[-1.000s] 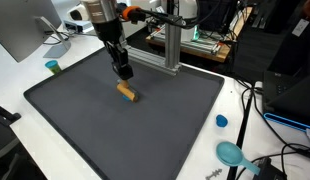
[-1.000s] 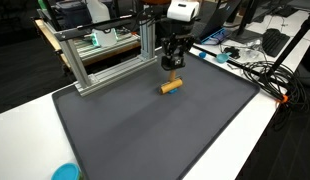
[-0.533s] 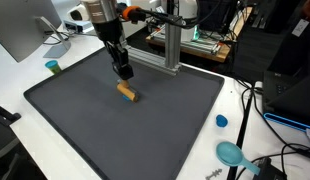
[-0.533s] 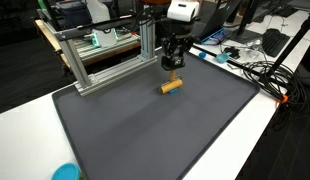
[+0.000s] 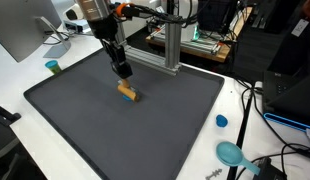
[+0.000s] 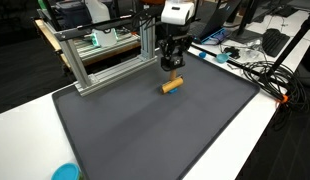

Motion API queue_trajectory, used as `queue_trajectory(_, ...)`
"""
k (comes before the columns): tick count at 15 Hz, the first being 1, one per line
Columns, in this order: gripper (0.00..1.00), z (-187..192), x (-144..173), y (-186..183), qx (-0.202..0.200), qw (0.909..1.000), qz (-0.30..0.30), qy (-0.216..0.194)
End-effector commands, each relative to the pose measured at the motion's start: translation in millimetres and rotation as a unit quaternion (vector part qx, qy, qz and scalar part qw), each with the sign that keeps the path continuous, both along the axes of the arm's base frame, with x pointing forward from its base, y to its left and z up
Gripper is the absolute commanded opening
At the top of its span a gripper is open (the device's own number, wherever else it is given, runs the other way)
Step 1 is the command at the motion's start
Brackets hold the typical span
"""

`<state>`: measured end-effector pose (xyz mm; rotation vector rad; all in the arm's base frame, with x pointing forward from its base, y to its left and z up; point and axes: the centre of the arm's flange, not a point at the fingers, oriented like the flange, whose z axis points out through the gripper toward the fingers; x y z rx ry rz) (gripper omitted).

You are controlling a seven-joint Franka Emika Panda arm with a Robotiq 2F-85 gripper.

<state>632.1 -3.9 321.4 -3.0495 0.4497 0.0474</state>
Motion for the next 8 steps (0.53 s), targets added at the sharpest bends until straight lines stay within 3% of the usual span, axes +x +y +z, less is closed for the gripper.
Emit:
queue_trajectory(1,0.22,5.1,-13.3,4.2,0.008,0.9999,0.01,0.009)
queue_trajectory(3,0.22,-1.5,-13.9,8.9,-0.01,0.9999,0.011,0.005)
queue_trajectory(4,0.22,-7.1,-12.6,11.3,-0.038,0.9992,0.008,-0.007)
queue_trajectory(8,0.22,-20.4,-16.3,27.1,-0.075,0.9968,0.019,0.017)
